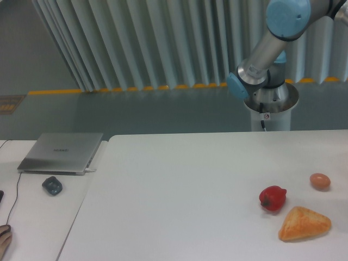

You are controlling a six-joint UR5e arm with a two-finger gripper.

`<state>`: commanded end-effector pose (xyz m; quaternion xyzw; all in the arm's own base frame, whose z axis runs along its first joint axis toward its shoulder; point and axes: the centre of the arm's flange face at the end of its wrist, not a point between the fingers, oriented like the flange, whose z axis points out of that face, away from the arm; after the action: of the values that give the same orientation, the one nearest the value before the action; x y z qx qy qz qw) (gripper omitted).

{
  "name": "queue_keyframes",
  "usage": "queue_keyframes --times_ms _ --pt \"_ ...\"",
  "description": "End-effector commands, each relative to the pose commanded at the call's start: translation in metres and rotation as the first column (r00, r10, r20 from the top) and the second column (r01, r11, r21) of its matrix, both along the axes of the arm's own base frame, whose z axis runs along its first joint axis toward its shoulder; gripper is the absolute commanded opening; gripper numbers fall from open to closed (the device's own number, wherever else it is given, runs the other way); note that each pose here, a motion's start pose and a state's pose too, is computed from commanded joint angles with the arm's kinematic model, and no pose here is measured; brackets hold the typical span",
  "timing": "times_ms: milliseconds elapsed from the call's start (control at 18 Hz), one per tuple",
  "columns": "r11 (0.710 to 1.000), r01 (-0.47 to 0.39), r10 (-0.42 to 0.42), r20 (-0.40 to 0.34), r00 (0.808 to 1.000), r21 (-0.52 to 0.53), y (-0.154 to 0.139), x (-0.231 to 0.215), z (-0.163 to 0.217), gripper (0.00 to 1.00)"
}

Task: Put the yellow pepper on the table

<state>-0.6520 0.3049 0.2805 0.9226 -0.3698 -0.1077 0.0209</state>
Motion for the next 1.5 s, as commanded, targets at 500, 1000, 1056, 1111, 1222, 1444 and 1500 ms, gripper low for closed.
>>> queue_keyframes --times_ms 500,1000,1056,1111,1222,1444,1500 --pt "1.0 0.021 -0.021 -0.003 1.0 0.005 -0.001 0.003 0.006 0.3" --pt "0.996 0.017 -0.019 0.025 0.999 0.091 -0.007 0.056 0.054 0.29" --pt "0.995 0.01 -0.015 0.053 0.998 0.103 -0.007 0.064 0.059 0.29" --pt "0.995 0.003 -0.009 0.063 0.998 0.101 -0.009 0.07 0.068 0.29" --pt "0.995 -0.006 -0.002 0.085 0.996 0.099 -0.012 0.083 0.085 0.29" --pt "0.99 -0.067 0.051 0.128 0.99 0.124 0.001 0.111 0.097 0.3" --pt "0.988 -0.079 0.06 0.138 0.989 0.133 0.005 0.118 0.101 0.3"
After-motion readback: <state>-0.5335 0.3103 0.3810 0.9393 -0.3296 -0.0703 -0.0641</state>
